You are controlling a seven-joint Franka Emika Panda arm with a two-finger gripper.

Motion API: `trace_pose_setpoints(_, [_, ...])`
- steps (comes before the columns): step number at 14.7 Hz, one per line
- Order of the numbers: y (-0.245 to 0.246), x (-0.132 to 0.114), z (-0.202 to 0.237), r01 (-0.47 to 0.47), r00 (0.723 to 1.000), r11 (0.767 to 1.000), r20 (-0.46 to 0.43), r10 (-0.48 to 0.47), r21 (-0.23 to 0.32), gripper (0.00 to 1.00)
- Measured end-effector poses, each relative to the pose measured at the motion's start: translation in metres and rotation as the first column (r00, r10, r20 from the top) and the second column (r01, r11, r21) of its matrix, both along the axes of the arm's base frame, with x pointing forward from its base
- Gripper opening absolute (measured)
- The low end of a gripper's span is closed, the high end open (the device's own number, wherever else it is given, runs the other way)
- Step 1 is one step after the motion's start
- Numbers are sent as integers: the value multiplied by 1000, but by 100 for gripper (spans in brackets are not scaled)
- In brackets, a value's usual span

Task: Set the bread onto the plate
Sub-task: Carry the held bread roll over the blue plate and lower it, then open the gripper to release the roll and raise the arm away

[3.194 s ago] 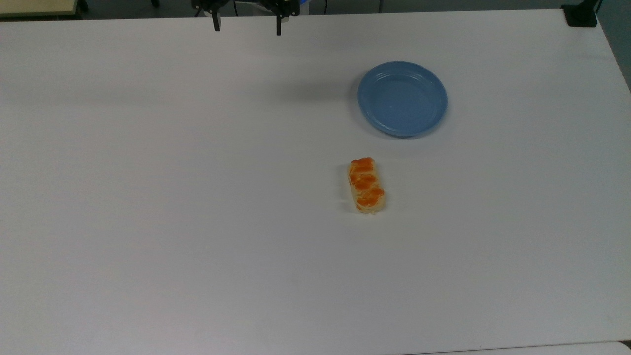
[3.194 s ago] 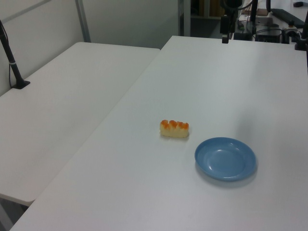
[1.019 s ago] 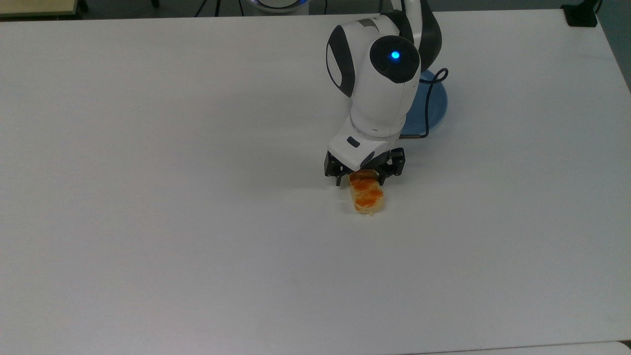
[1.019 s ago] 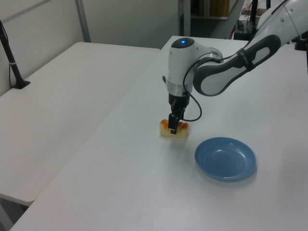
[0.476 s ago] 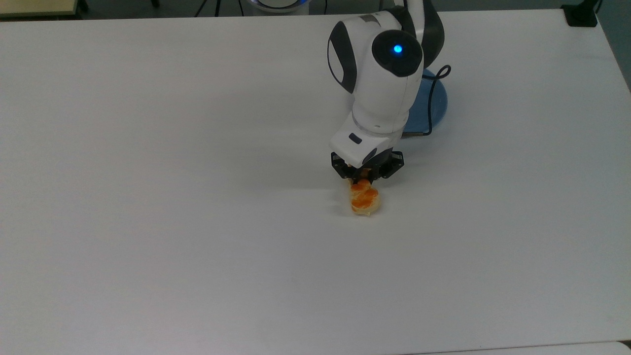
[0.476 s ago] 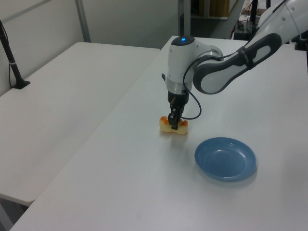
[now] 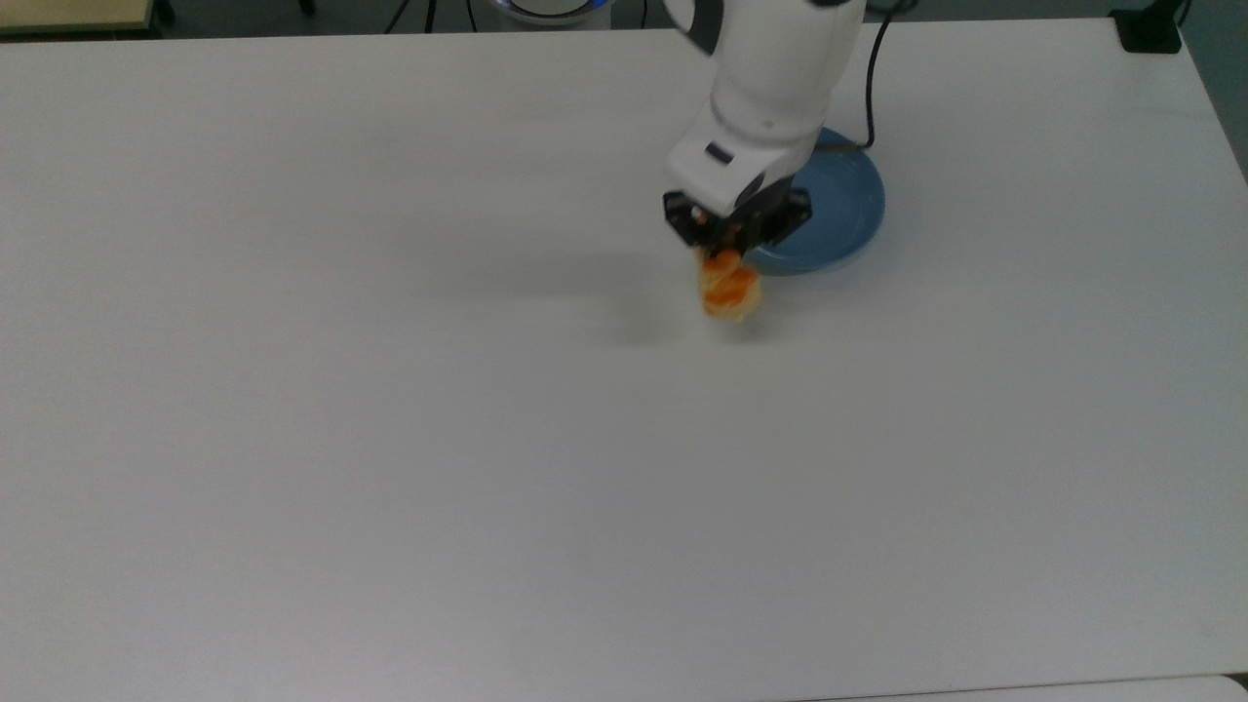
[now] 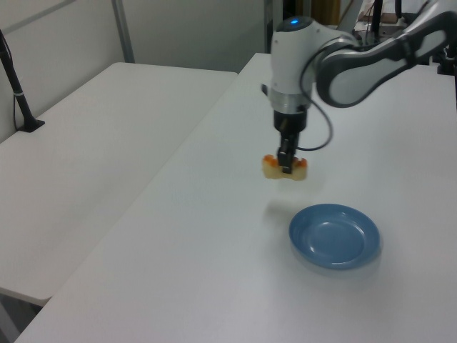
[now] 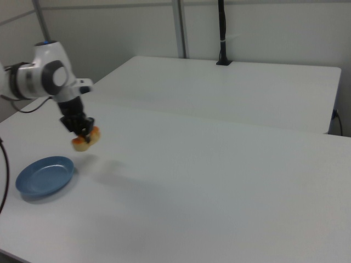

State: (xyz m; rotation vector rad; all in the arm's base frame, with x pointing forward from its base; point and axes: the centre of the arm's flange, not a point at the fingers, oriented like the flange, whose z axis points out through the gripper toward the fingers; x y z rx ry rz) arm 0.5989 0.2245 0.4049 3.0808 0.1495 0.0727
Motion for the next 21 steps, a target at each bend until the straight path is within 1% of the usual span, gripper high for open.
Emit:
trace_pose_setpoints(1, [12,-19,1,-29,999,1000,-13,29,0,22])
trace_pose_setpoints(2, [29,-45,-2,-70,997,998,-34,70,-3,22])
trace_pose_setpoints(4, [56,-83,-18,-131,989,991,-76,129,-19,22])
trace_pose_setpoints(5, [66,-94,-26,-147,986,988,-88,143,-37,21])
trace_pose_setpoints(6, [77,-108,-38,-162,983,984,-99,155,-68,20])
trace_pose_setpoints(7, [83,-115,-43,-167,982,982,-102,158,-84,20])
trace_pose_setpoints(8, [87,-121,-48,-168,982,981,-104,158,-97,22])
trace_pose_setpoints(9, [90,-124,-52,-170,982,980,-107,159,-105,22])
trace_pose_setpoints(10, [91,-125,-55,-171,981,979,-111,159,-108,30])
trace_pose_setpoints(11, [91,-125,-58,-171,981,979,-113,159,-108,39])
trace_pose_setpoints(12, [91,-123,-60,-172,981,980,-107,161,-104,47])
trace_pose_setpoints(13, [92,-121,-64,-172,982,980,-100,163,-99,63])
trace_pose_setpoints(15, [91,-119,-66,-177,981,979,-95,167,-105,68])
trace_pose_setpoints(16, [91,-118,-64,-177,982,979,-89,167,-106,75])
trace_pose_setpoints(18, [89,-110,-52,-165,985,981,-65,159,-98,95])
trace_pose_setpoints(19, [87,-102,-41,-153,988,984,-50,148,-94,99])
trace_pose_setpoints(21, [74,-82,-10,-110,994,990,-29,107,-93,100])
